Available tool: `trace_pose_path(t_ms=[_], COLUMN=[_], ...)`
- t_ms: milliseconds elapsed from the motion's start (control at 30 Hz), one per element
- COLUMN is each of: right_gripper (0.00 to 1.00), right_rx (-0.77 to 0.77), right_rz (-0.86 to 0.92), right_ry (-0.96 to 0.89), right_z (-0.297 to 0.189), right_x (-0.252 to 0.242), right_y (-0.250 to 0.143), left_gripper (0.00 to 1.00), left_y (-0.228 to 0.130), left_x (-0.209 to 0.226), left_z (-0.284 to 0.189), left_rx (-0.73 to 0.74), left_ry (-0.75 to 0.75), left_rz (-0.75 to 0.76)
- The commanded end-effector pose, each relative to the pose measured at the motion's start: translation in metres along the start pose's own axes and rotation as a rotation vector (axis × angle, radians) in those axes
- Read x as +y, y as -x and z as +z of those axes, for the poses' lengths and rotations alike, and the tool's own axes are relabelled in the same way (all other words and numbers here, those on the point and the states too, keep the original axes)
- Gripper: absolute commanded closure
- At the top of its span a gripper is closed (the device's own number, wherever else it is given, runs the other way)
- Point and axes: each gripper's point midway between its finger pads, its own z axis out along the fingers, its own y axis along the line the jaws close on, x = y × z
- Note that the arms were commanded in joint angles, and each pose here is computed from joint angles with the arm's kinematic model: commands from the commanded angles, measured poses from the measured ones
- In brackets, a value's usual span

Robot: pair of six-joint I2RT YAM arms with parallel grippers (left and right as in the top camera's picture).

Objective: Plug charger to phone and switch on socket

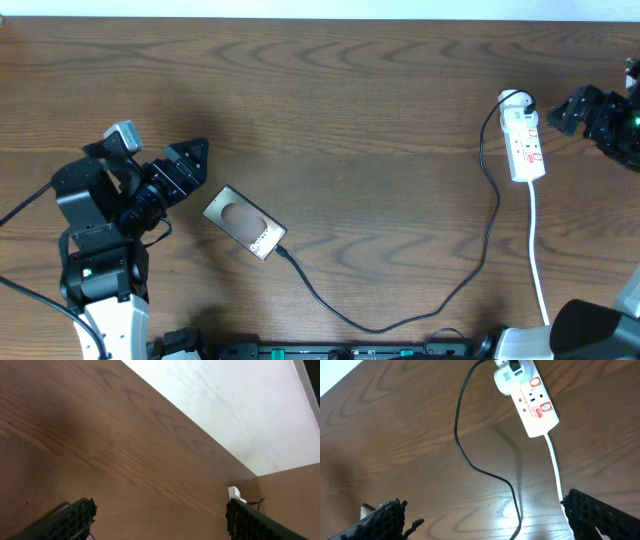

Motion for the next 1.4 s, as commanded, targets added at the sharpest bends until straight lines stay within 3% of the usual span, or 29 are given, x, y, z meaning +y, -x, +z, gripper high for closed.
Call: trace_pose_path(t_ms=[0, 233, 433, 733, 933, 1367], right_gripper=[0.01, 0.01, 0.01, 0.01, 0.01, 0.01], right_rx=[-0.002, -0.002, -0.002, -0.002, -0.002, -0.002], right_rz=[0.012, 0.010, 0.010, 0.010, 0.010, 0.010], right_ry=[0.008, 0.008, 0.008, 0.008, 0.008, 0.008], right_z=[-0.001, -0.001, -0.001, -0.001, -0.001, -0.001], right_x=[0.001, 0.001, 0.001, 0.001, 0.001, 0.001], right_y=[0.000, 0.000, 0.000, 0.000, 0.000, 0.000], left_gripper=[0.14, 0.14, 0.14, 0.14, 0.14, 0.14], left_y=[-0.004, -0.031, -0.030, -0.066, -0.081, -0.099], left_x=[0.006, 0.031, 0.010, -0.034, -0.004, 0.062], left_z=[-0.005, -0.004, -0.004, -0.017, -0.020, -0.009], left_rx=[-0.025, -0.051, -0.231, -0.450, -0.531, -0.378], left_ry=[0.022, 0.072, -0.058, -0.185, -0.135, 0.088], left_rz=[0.018, 0.027, 0.191, 0.757, 0.758, 0.695])
